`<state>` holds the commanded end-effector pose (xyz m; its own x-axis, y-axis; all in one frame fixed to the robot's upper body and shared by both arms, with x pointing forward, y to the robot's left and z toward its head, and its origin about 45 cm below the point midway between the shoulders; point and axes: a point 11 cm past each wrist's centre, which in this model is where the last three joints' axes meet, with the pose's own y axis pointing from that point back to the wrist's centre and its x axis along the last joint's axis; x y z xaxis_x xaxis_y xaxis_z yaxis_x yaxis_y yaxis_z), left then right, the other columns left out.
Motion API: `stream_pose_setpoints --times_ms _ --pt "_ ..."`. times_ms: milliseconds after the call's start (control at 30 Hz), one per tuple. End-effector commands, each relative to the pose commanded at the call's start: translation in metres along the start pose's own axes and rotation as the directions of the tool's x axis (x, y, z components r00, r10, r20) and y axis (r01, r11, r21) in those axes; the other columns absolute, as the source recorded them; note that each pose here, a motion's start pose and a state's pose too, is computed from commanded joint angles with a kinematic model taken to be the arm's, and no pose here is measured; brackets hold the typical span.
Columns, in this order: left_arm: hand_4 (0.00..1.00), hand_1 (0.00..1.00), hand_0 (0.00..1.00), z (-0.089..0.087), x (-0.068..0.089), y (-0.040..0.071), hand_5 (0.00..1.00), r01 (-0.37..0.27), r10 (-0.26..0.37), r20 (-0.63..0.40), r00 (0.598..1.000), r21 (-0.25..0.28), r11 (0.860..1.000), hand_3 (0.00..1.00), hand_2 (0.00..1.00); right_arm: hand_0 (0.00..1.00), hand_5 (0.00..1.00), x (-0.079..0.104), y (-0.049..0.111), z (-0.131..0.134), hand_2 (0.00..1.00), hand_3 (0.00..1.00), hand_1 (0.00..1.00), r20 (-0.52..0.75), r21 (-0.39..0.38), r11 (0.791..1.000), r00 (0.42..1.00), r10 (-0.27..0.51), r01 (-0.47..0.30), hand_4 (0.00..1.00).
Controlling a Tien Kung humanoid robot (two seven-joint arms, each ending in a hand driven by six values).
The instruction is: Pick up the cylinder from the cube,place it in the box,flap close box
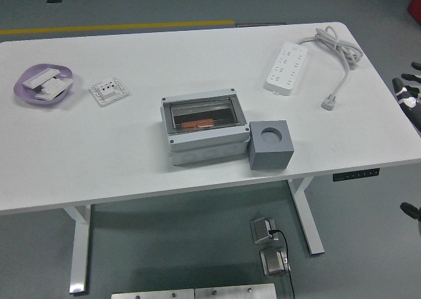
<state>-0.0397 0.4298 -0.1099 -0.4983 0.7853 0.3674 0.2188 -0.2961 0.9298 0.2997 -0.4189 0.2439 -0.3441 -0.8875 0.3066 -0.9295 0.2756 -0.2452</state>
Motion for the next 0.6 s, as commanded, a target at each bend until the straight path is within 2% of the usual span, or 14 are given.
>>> stream_pose_setpoints --times_ms 600 --pt "0.002 0.524 0.535 -0.0034 0.0000 -0.0009 0.002 0.004 -0.004 -0.005 1.000 -0.002 1.000 0.611 0.475 0.603 0.421 -0.0030 0.0020 0.0053 0.636 0.745 0.544 -0.011 -0.016 1.000 1.000 -0.004 0.004 0.829"
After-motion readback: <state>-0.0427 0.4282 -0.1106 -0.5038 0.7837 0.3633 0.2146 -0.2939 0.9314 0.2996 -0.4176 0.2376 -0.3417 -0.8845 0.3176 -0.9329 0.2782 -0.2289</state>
